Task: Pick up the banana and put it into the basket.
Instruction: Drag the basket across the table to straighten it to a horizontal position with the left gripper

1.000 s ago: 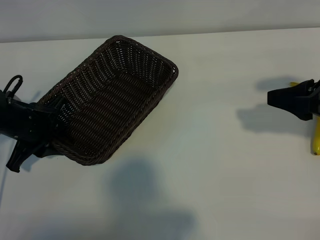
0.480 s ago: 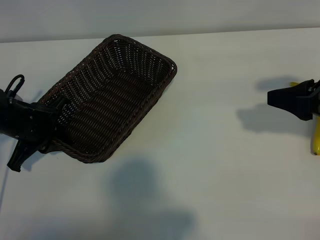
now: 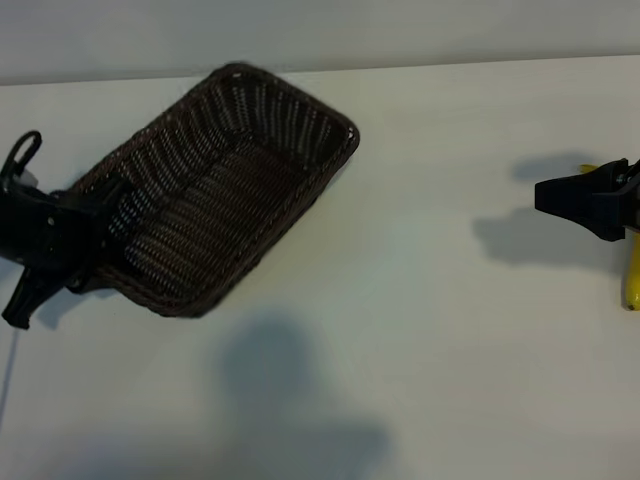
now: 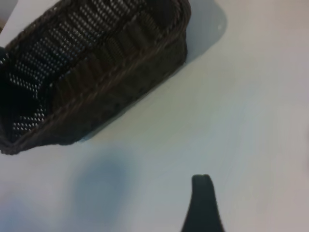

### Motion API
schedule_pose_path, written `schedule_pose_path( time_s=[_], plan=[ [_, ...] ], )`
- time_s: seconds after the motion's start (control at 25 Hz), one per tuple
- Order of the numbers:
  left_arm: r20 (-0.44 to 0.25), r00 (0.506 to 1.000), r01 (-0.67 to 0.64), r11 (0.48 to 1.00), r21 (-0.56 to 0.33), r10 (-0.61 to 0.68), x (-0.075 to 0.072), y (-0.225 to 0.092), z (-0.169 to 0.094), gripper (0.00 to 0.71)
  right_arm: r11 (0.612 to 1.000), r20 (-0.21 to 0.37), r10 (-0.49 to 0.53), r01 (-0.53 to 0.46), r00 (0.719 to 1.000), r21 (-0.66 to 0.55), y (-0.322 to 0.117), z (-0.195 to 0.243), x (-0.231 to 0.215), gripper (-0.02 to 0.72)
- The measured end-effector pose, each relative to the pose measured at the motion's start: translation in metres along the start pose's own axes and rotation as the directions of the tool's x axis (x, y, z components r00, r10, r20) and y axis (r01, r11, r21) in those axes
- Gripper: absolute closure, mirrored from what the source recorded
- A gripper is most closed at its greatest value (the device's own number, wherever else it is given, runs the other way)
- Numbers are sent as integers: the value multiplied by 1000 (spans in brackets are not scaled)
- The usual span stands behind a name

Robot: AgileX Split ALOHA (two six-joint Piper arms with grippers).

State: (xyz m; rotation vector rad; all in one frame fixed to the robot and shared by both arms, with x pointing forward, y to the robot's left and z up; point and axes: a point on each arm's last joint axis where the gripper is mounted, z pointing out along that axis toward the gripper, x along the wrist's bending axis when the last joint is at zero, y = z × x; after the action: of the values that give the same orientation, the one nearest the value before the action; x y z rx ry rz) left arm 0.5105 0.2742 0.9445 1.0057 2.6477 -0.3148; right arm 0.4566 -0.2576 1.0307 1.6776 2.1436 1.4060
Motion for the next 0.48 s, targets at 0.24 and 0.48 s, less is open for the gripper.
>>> schedule_pose_path(
  time_s=[0.24, 0.48],
  plan=[
    [103, 991, -82, 997, 10, 80, -23, 3, -17, 546, 1000, 0, 3, -3, 1000, 0, 0, 0, 0, 160],
    [135, 953, -273, 962, 10, 270, -39, 5, -32, 546, 1000, 0, 4, -4, 1000, 0, 0, 0, 0, 160]
  ],
)
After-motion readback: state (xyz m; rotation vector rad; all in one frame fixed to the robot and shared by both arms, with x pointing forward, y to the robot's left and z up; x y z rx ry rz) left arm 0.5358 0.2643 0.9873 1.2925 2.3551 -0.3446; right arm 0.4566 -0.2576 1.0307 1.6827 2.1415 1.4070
